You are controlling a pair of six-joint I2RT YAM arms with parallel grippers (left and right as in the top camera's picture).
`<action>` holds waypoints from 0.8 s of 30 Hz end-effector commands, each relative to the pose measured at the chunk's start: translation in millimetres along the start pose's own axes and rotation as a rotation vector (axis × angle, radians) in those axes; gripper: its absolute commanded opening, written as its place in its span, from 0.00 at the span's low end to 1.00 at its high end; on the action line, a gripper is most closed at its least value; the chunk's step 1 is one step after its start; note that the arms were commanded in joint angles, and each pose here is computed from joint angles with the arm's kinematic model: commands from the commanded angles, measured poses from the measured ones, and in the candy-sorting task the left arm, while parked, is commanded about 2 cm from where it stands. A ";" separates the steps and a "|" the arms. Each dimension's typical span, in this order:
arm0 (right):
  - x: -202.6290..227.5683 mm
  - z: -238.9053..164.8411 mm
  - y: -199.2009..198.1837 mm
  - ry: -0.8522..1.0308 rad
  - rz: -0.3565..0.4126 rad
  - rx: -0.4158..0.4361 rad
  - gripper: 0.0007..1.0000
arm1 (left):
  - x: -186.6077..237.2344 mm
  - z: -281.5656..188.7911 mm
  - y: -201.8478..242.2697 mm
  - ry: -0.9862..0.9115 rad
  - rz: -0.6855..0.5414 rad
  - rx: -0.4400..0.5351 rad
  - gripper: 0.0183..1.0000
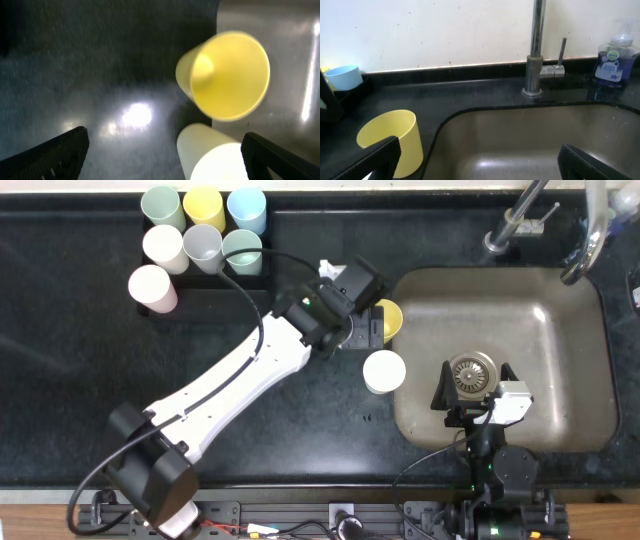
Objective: Store Cups
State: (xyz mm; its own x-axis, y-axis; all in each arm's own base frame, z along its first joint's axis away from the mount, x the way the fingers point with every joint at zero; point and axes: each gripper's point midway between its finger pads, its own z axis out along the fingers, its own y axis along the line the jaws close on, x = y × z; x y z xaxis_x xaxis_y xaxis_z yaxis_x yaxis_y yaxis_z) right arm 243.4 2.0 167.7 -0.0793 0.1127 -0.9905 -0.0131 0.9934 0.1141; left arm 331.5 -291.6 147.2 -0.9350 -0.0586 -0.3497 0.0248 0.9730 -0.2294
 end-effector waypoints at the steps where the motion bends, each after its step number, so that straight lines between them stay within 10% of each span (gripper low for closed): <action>1: -1.9 -0.4 1.1 -0.010 0.004 -0.007 1.00 | -6.5 20.2 3.9 0.003 -0.020 -0.016 1.00; 20: -1.9 -0.4 1.1 -0.010 0.004 -0.007 1.00 | -11.0 73.8 -9.7 0.011 -0.038 0.021 1.00; 22: -1.9 -0.4 1.1 -0.010 0.004 -0.007 1.00 | -12.5 81.6 -12.4 0.005 -0.040 0.030 0.89; 24: -1.8 -0.4 1.2 -0.010 0.004 -0.007 1.00 | -10.7 83.7 -13.0 0.014 -0.043 0.033 0.57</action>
State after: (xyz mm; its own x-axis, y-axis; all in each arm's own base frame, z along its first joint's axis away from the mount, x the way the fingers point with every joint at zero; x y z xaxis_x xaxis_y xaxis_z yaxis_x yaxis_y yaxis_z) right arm 243.4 1.9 167.8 -0.0789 0.1131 -0.9904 -0.0127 0.9933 0.1145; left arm 369.3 -321.9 86.1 -0.9357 -0.0892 -0.3412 0.0092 0.9610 -0.2763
